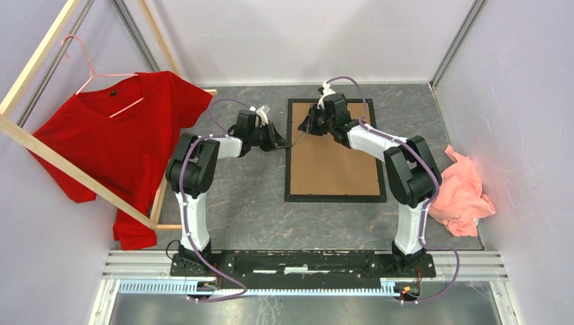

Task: Take the photo out of the frame
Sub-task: Release the photo frame item from the photo frame.

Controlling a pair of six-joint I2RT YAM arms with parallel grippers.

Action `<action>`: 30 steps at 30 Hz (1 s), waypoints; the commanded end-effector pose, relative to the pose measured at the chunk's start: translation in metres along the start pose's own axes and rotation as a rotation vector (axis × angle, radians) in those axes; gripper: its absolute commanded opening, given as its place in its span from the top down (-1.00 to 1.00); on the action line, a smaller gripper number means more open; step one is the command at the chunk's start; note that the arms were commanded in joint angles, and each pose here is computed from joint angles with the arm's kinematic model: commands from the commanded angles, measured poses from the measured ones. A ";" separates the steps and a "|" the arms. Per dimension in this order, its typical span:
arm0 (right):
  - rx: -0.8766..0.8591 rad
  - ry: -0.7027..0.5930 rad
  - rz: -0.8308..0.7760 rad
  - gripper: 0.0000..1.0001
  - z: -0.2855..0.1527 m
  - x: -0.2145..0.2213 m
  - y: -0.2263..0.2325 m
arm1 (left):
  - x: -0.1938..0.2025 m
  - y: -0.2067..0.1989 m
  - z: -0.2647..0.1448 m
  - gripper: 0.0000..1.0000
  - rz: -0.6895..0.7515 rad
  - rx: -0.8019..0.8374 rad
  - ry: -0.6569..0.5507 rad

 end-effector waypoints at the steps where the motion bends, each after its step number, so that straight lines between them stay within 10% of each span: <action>1: -0.282 0.233 0.133 1.00 -0.015 0.056 0.093 | 0.040 0.012 0.020 0.82 -0.016 -0.110 0.071; 20: -0.172 0.254 -0.019 1.00 -0.013 0.066 0.128 | 0.050 0.000 0.025 0.95 -0.009 -0.131 0.091; 30: -0.299 0.055 -0.126 1.00 -0.068 0.000 0.093 | 0.021 -0.002 0.008 0.81 -0.026 -0.081 0.032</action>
Point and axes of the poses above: each gripper's point midway between its finger pads, its own z axis out along the fingers, its own y axis along the line the jaws close on, x = y × z, the point moved 4 cm from there along -z, back along the fingers, and after that the axes turned 5 degrees about -z, right-handed, at the moved point
